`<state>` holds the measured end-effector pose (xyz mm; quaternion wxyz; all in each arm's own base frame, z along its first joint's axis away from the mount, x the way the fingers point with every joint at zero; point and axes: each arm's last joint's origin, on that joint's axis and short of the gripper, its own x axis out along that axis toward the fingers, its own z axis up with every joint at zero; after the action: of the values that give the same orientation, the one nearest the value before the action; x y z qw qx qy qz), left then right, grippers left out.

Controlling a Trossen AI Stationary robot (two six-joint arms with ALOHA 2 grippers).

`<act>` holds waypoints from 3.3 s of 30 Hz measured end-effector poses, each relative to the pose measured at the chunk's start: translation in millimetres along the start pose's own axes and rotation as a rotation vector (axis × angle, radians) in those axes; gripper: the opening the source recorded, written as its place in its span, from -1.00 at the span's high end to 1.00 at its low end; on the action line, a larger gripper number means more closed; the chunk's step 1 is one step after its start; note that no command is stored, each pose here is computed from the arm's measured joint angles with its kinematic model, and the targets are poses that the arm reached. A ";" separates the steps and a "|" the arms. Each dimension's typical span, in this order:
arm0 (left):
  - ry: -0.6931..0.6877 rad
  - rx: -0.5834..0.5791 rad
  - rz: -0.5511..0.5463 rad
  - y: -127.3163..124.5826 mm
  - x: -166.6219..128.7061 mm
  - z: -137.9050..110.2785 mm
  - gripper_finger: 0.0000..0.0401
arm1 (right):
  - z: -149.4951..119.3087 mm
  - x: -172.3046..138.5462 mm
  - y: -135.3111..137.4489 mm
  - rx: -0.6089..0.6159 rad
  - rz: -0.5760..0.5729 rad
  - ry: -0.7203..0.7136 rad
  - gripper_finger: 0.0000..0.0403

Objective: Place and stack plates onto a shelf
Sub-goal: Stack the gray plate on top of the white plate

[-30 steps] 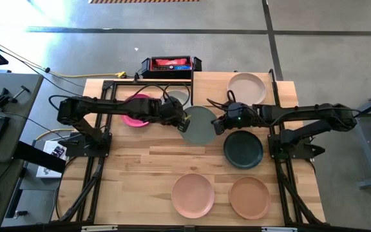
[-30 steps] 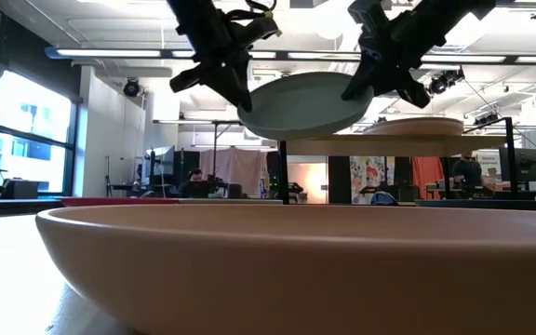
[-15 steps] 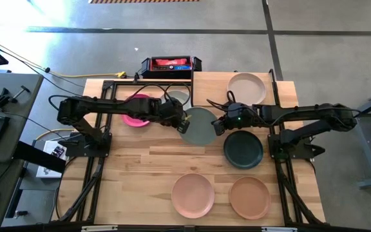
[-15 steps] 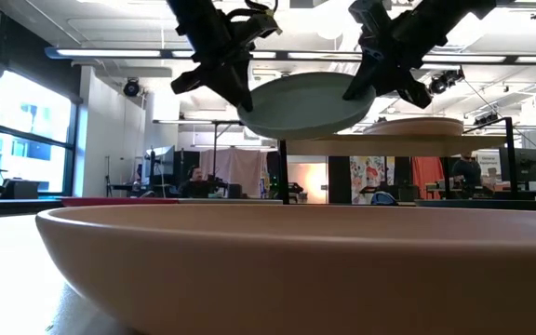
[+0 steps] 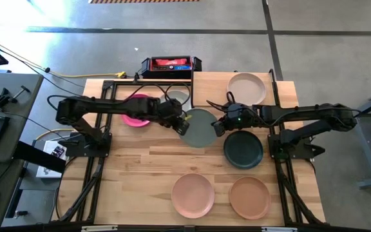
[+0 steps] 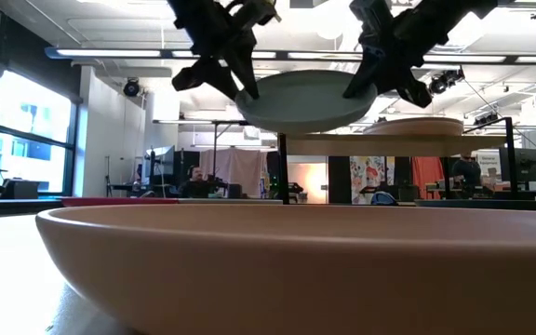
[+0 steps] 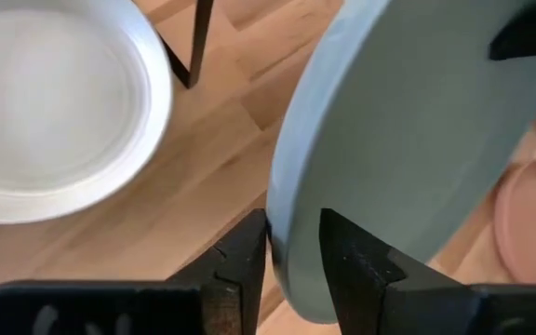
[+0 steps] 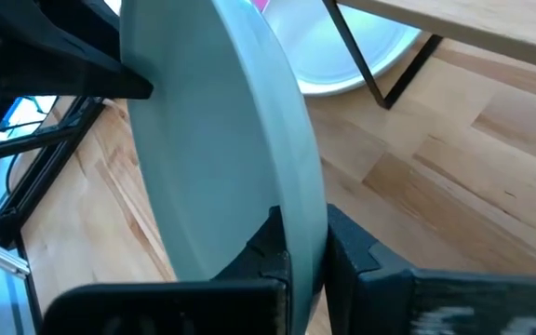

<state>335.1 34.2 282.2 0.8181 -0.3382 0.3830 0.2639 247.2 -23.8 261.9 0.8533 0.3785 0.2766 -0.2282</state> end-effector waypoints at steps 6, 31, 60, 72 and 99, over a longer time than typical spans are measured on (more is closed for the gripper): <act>-0.035 0.003 -0.035 0.0 -16.1 2.8 0.55 | -0.4 -3.2 -0.7 -0.005 -0.003 0.011 0.96; -0.103 0.165 -0.094 11.4 -80.6 -0.3 0.55 | 7.1 -87.0 -26.8 0.080 -0.058 -0.195 0.96; 0.132 0.535 0.348 62.1 -81.7 -6.2 0.55 | 19.4 -155.9 -85.0 0.487 -0.195 -0.551 0.92; 0.237 0.630 0.438 82.1 -87.1 -3.2 0.55 | 15.9 -160.6 -101.5 0.667 -0.272 -0.547 0.92; 0.183 0.636 0.444 97.2 -109.5 2.0 0.55 | 7.6 -165.2 -123.1 1.027 -0.351 -0.506 0.92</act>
<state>206.7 78.2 337.2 0.7675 0.0009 0.5807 0.2714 53.1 -75.0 308.7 0.5501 0.6250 -0.0225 -0.5534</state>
